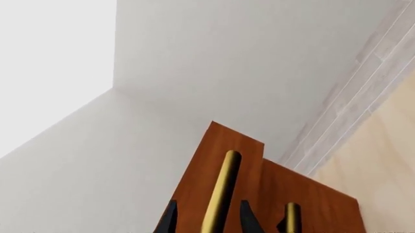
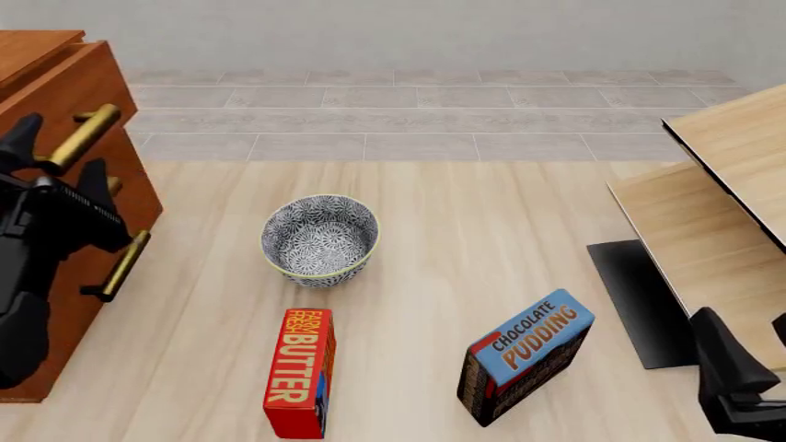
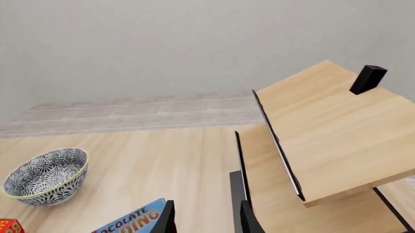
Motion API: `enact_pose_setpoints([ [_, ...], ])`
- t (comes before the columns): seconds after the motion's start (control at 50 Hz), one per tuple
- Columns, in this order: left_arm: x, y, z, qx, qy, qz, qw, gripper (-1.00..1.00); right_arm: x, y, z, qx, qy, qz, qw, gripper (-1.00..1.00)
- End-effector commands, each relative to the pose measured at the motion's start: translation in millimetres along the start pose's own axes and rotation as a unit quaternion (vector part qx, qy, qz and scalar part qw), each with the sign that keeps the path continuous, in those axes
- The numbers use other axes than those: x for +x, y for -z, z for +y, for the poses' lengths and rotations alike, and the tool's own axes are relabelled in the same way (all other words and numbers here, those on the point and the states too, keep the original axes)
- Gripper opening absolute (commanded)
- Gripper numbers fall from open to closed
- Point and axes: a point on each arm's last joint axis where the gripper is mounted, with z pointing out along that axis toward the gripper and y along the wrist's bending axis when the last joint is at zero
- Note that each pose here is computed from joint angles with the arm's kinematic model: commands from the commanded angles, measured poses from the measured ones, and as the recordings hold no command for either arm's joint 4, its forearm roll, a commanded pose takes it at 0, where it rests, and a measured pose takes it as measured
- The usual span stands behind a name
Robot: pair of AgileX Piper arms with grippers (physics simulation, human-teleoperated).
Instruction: Close the top drawer of the cabinet.
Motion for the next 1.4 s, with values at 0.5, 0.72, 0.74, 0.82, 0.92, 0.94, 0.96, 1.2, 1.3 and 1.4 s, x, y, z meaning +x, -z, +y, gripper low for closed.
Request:
enact_pose_setpoints([
  [0.5, 19.5, 0.8, 12.3, -0.028, -0.006, 0.04, 0.9988, 1.0, -0.9, -0.3, 0.6, -0.005, 0.001, -0.004, 1.0, 1.0],
  [0.72, 24.5, 1.3, 14.4, -0.032, -0.007, 0.05, 0.9982, 1.0, -0.8, -0.3, 0.8, -0.007, 0.003, -0.003, 1.0, 1.0],
  [0.74, 25.1, 1.2, 14.4, -0.032, -0.006, 0.051, 0.9981, 1.0, -0.8, -0.3, 0.8, -0.007, 0.003, -0.003, 1.0, 1.0],
  [0.82, 26.7, 0.8, 14.5, -0.033, -0.006, 0.054, 0.998, 1.0, -0.8, -0.3, 0.9, -0.007, 0.004, -0.003, 1.0, 1.0],
  [0.92, 29.3, -0.3, 16.1, -0.036, -0.007, 0.059, 0.9976, 1.0, -0.5, 0.2, 0.9, -0.007, 0.004, -0.003, 1.0, 1.0],
  [0.94, 29.5, -0.2, 16.1, -0.036, -0.007, 0.059, 0.9976, 1.0, -0.5, 0.2, 0.9, -0.008, 0.004, -0.004, 1.0, 1.0],
  [0.96, 29.7, 0.0, 16.3, -0.037, -0.007, 0.06, 0.9975, 1.0, -0.6, 0.2, 0.9, -0.008, 0.004, -0.004, 1.0, 1.0],
  [1.2, 33.8, -0.2, 18.0, -0.04, -0.012, 0.068, 0.9968, 1.0, -0.6, 0.3, 0.9, -0.008, 0.003, -0.004, 1.0, 1.0],
  [1.3, 35.4, 1.0, 18.9, -0.041, -0.013, 0.071, 0.9965, 1.0, -0.7, 0.3, 0.9, -0.008, 0.004, -0.005, 1.0, 1.0],
  [1.4, 36.7, 1.9, 20.6, -0.044, -0.013, 0.074, 0.9962, 1.0, -1.0, 0.3, 0.6, -0.005, 0.002, -0.006, 1.0, 1.0],
])
